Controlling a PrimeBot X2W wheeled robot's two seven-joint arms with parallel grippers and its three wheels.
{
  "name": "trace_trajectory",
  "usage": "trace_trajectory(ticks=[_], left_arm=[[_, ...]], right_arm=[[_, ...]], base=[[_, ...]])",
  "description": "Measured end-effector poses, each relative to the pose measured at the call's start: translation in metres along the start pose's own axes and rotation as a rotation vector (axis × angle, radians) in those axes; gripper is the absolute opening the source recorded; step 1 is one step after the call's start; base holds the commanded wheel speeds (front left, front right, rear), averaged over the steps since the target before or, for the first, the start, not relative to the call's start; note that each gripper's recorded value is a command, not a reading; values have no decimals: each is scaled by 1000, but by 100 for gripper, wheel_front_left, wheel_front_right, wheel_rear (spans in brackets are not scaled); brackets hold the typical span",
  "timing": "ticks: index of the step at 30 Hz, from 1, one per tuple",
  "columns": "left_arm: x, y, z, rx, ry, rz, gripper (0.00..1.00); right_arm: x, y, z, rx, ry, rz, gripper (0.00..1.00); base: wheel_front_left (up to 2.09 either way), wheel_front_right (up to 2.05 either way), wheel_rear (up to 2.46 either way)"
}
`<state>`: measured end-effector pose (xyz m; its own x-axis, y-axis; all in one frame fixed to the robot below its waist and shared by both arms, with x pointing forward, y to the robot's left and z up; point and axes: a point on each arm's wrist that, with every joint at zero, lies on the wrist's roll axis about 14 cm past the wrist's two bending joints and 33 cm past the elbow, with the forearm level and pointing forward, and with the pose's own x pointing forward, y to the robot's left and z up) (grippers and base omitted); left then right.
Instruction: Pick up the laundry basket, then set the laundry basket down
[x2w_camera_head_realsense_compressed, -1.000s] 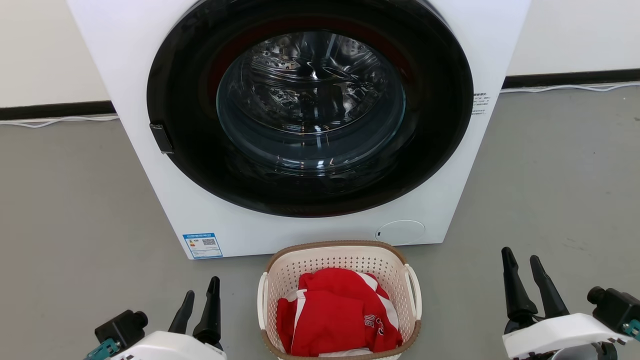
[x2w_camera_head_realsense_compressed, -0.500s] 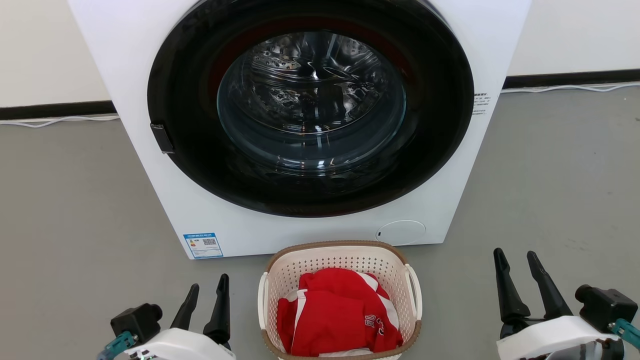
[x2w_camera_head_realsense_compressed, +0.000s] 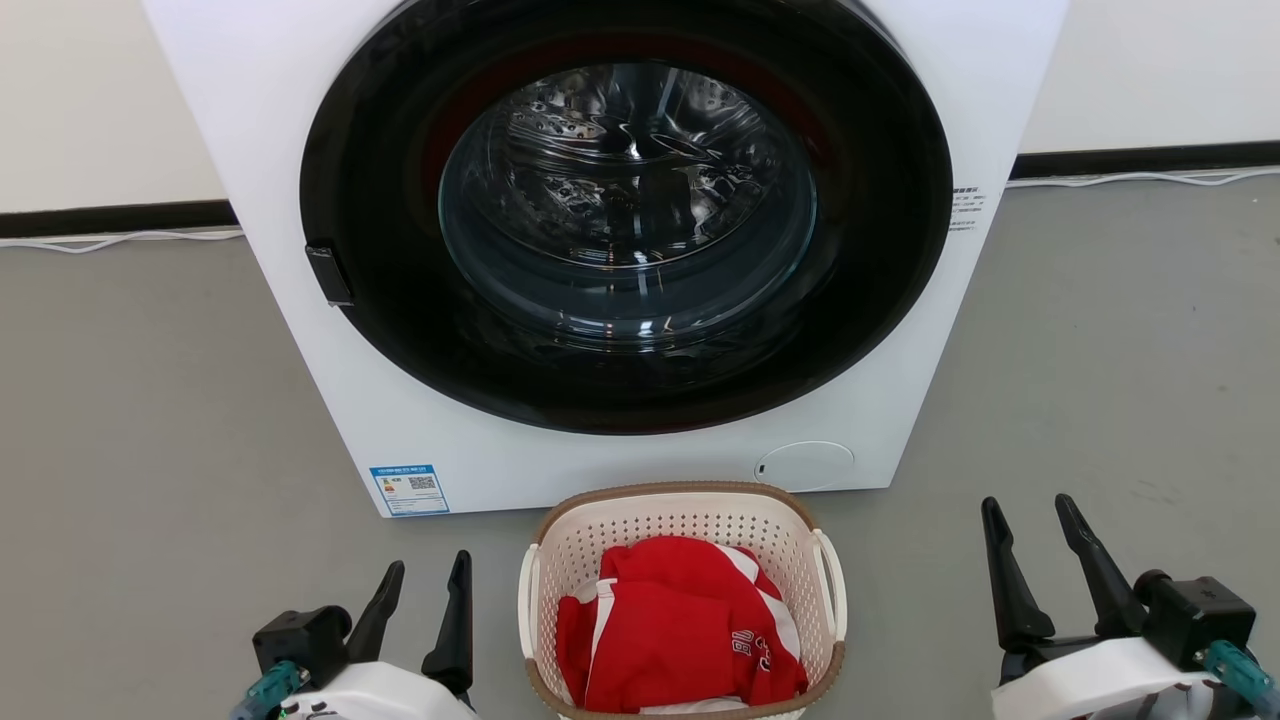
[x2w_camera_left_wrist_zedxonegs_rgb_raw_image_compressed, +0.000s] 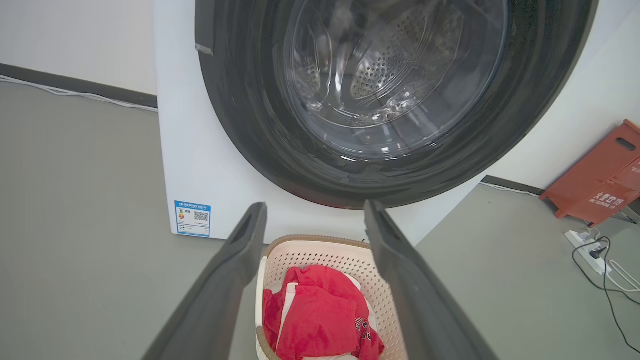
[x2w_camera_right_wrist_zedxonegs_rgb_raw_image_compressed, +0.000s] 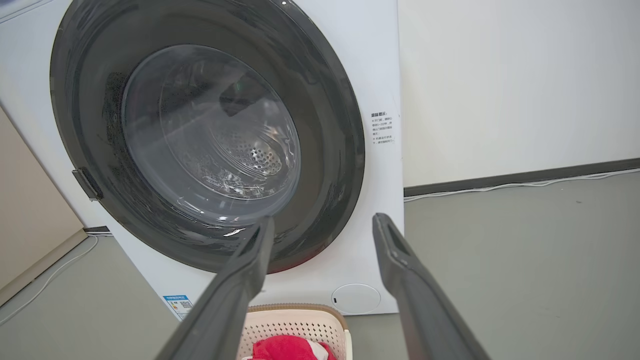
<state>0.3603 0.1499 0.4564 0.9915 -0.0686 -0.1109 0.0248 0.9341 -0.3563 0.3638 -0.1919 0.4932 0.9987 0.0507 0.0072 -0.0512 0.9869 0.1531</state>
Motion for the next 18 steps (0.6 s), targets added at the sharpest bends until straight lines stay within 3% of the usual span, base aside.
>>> trace_trajectory(ticks=[18], left_arm=[[-1, -13, 0, 191, -24, -64, 100]], right_arm=[[-2, 1, 3, -194, -24, 27, 100]], base=[[0, 0, 0]])
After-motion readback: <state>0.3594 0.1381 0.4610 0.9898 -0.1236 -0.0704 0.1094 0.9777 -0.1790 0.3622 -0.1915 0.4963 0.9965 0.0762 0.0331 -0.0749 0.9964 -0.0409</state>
